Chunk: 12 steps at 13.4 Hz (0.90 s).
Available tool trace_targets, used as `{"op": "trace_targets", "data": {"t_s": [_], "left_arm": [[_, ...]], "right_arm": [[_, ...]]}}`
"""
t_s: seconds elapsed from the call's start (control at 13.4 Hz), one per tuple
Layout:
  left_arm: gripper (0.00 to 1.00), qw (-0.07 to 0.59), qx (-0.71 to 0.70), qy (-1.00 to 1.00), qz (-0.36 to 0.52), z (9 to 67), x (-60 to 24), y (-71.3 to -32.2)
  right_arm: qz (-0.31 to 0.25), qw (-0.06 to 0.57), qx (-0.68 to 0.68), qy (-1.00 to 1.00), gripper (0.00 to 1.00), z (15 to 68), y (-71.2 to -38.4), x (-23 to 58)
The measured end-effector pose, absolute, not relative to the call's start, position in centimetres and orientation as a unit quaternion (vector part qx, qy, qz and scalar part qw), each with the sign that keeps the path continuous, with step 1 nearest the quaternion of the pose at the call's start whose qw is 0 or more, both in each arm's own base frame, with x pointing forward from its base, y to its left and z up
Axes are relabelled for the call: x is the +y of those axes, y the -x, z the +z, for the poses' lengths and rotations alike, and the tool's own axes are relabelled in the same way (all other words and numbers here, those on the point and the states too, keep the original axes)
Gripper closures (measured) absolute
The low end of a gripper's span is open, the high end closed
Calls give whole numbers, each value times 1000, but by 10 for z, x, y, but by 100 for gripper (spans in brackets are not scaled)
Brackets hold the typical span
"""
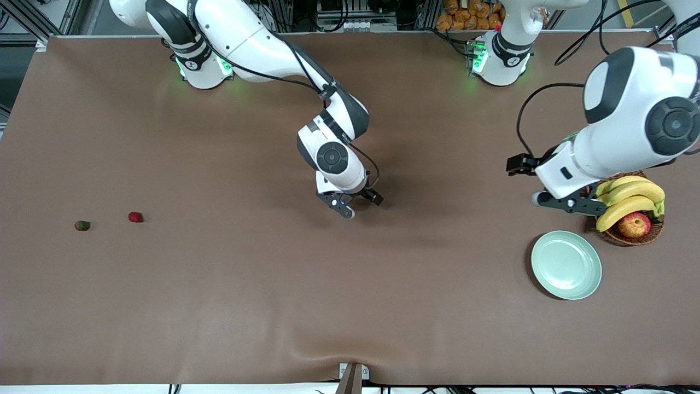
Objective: Collect all strawberries into plate
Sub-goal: 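Carry the strawberry to mid-table with the right gripper and release it, then grasp the strawberry with the left gripper while the right gripper reaches another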
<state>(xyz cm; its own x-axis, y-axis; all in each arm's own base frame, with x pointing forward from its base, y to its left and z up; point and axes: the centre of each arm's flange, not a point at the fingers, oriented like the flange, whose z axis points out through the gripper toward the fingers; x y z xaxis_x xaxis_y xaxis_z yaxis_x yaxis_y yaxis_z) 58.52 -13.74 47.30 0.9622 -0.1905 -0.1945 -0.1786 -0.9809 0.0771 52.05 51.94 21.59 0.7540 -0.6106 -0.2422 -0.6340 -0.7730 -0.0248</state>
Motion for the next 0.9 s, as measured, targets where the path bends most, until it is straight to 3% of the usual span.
{"op": "trace_targets", "data": {"t_s": [0.22, 0.52, 0.9], "left_arm": [[0, 38, -96, -991, -89, 449, -155, -581], [0, 54, -79, -993, -68, 423, -209, -568], [0, 59, -55, -995, -62, 367, -345, -524]], "right_arm": [[125, 21, 350, 928, 0, 260, -559, 486], [96, 16, 315, 944, 0, 290, -609, 423], [130, -4, 224, 966, 0, 341, -670, 258]]}}
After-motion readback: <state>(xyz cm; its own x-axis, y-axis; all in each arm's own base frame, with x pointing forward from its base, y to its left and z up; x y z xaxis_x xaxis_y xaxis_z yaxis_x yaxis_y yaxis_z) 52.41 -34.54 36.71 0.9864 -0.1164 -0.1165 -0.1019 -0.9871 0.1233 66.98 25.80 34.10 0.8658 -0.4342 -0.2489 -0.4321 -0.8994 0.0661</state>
